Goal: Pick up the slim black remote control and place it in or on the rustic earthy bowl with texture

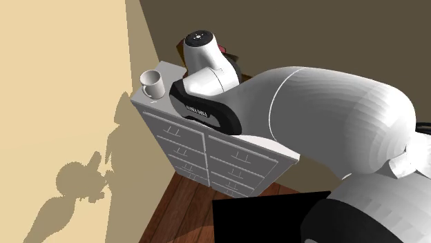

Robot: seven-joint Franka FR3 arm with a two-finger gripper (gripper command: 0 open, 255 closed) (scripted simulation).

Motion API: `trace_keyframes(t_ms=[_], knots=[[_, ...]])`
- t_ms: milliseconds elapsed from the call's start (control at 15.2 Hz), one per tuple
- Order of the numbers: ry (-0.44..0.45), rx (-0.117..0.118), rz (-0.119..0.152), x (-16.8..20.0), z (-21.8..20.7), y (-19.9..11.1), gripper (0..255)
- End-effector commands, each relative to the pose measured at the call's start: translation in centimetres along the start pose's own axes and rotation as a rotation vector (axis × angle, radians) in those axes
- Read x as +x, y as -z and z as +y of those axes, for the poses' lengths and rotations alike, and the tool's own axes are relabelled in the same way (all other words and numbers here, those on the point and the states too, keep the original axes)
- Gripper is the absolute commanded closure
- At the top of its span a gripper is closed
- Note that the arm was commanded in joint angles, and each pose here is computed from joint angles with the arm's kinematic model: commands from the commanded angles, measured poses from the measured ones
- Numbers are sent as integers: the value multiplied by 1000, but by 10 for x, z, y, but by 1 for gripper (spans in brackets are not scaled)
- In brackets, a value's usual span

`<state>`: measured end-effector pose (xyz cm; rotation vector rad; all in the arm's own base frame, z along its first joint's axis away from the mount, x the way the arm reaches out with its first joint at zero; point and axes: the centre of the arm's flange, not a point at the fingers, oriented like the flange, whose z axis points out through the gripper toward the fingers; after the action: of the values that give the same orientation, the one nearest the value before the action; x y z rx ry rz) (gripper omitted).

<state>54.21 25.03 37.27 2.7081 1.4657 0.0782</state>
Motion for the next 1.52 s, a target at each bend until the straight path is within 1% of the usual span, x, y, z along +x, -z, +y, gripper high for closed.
trace_keyframes(t_ms=[0, 462, 990, 1056, 1188, 1320, 1452], knots=[[43, -2, -2, 9, -6, -23, 0], [43, -2, -2, 9, -6, -58, 0], [43, -2, -2, 9, -6, -58, 0], [43, -2, -2, 12, -4, -55, 255], [42, -3, -2, 12, 2, -53, 255], [43, -2, -3, 17, -3, -36, 255], [42, -3, -3, 27, 1, -42, 255]])
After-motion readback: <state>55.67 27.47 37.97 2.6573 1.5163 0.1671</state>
